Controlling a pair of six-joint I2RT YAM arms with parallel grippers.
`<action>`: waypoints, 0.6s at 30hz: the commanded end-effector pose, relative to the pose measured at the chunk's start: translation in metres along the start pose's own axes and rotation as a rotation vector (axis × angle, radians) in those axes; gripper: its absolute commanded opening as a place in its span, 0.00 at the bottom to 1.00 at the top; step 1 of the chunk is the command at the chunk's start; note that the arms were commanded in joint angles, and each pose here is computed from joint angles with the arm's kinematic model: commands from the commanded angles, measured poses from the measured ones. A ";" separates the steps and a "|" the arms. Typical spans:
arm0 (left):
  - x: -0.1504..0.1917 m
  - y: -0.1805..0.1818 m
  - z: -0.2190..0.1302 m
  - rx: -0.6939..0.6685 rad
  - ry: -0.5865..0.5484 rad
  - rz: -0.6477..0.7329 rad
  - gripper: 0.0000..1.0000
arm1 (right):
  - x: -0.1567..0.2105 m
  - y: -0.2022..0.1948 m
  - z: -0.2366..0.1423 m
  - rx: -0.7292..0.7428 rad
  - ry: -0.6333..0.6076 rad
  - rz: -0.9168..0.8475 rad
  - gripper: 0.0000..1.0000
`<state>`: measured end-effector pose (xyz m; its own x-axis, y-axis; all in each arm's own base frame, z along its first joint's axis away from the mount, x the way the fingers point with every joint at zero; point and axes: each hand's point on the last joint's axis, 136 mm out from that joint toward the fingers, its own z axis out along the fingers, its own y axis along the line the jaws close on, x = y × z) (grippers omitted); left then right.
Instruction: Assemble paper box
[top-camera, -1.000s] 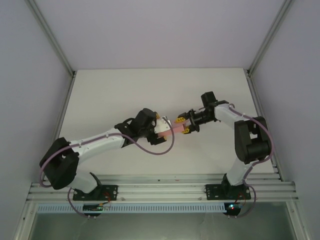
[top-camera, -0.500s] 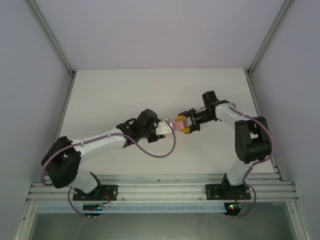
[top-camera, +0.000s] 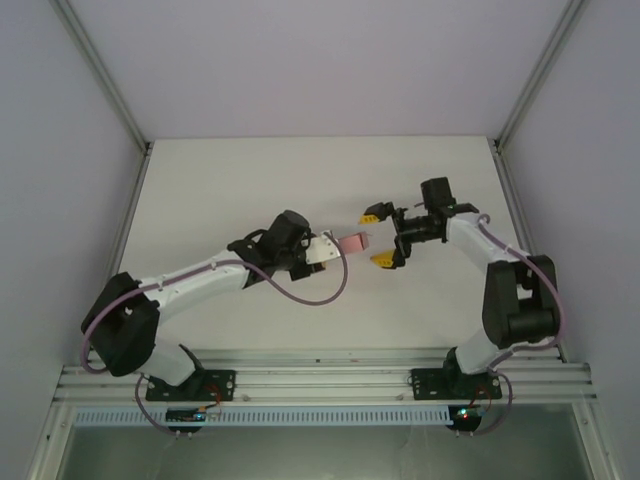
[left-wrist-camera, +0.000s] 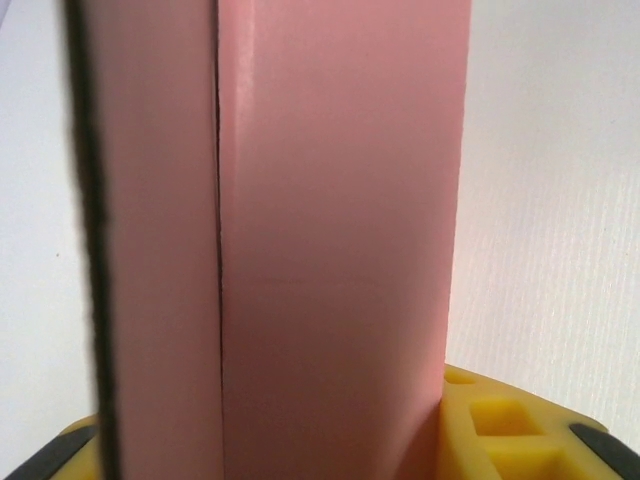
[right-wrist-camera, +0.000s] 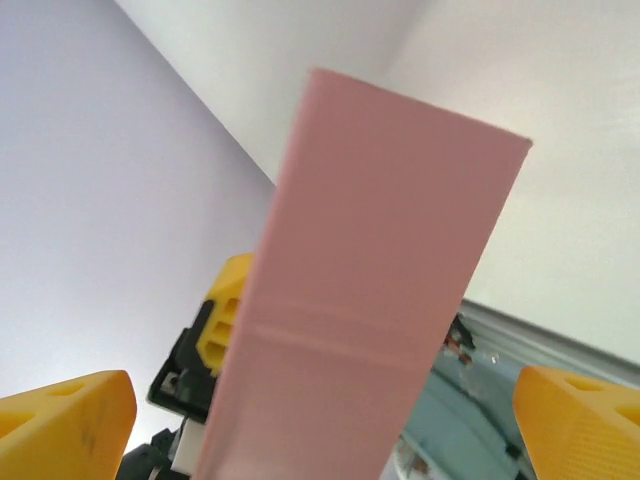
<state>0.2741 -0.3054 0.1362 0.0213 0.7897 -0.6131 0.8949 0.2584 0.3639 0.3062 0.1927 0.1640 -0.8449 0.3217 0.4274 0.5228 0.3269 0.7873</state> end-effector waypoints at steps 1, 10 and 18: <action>-0.007 0.001 -0.016 0.050 -0.021 -0.021 0.25 | -0.012 0.011 -0.016 -0.060 -0.099 -0.117 0.99; 0.011 -0.017 -0.029 0.230 0.010 -0.084 0.26 | -0.042 0.019 -0.038 0.012 -0.368 -0.685 0.99; 0.018 -0.024 -0.036 0.381 0.044 -0.157 0.27 | -0.002 0.041 -0.040 -0.064 -0.381 -1.338 0.98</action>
<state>0.2513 -0.2739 0.1374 -0.1350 0.7831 -0.6071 0.9745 0.2157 0.0614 0.3316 0.1605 0.1893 -0.8185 0.1988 -0.5390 -0.3625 0.5492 0.7530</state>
